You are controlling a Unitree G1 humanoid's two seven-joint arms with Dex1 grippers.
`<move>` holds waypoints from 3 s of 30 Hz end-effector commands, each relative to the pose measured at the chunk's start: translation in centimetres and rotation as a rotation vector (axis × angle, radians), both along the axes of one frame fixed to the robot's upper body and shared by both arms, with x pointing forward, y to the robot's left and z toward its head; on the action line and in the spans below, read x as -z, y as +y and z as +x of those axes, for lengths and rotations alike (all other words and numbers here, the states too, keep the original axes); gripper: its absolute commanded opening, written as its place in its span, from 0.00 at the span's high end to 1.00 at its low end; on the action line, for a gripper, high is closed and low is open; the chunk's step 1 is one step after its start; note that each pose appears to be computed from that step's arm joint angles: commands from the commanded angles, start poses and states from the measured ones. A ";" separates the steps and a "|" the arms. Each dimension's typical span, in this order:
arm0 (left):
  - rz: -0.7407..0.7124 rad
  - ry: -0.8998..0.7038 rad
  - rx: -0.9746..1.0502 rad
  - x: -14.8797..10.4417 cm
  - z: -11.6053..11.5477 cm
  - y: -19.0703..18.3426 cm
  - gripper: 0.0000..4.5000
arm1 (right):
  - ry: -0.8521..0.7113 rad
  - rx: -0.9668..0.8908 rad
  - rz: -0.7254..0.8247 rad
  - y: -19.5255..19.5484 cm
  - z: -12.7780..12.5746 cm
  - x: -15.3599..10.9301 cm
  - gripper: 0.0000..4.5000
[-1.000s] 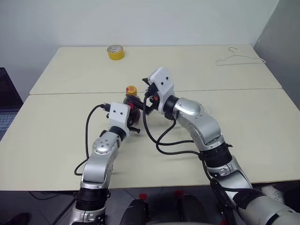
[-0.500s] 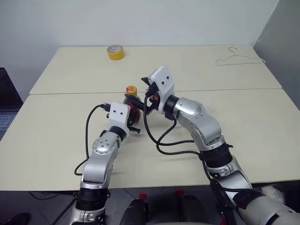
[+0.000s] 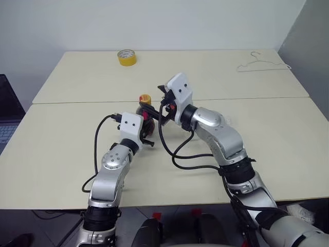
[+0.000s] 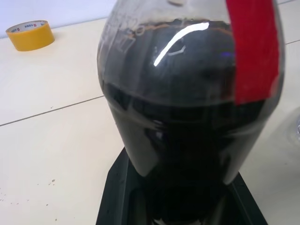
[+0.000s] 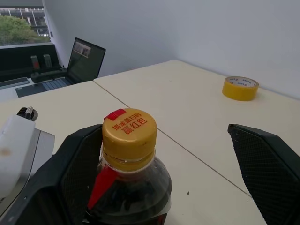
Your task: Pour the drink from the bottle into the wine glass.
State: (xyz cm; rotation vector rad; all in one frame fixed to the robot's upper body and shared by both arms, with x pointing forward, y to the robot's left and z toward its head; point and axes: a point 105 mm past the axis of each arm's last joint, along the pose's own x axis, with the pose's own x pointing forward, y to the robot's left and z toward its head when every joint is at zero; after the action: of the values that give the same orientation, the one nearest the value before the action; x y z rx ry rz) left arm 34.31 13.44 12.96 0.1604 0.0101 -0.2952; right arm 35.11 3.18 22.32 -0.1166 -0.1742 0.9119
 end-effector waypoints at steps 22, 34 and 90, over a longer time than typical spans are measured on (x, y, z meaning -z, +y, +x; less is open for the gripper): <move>-0.001 -0.078 0.010 -1.9 -0.1 -0.1 0.86 | 0.014 -0.059 0.021 -3.8 -2.3 -1.5 0.00; -0.002 -0.078 0.012 -1.9 0.0 -0.3 0.86 | 0.035 -0.106 0.070 1.0 -2.2 -2.6 0.00; -0.011 -0.073 0.014 -1.8 -0.3 -0.5 0.86 | 0.084 -0.283 0.370 2.1 -2.2 -2.0 0.73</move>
State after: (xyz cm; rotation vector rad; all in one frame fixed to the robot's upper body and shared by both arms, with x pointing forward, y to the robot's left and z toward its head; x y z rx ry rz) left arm 34.24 13.37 13.11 0.1552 0.0034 -0.2952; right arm 33.54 5.48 22.89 0.2693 -0.2333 1.1360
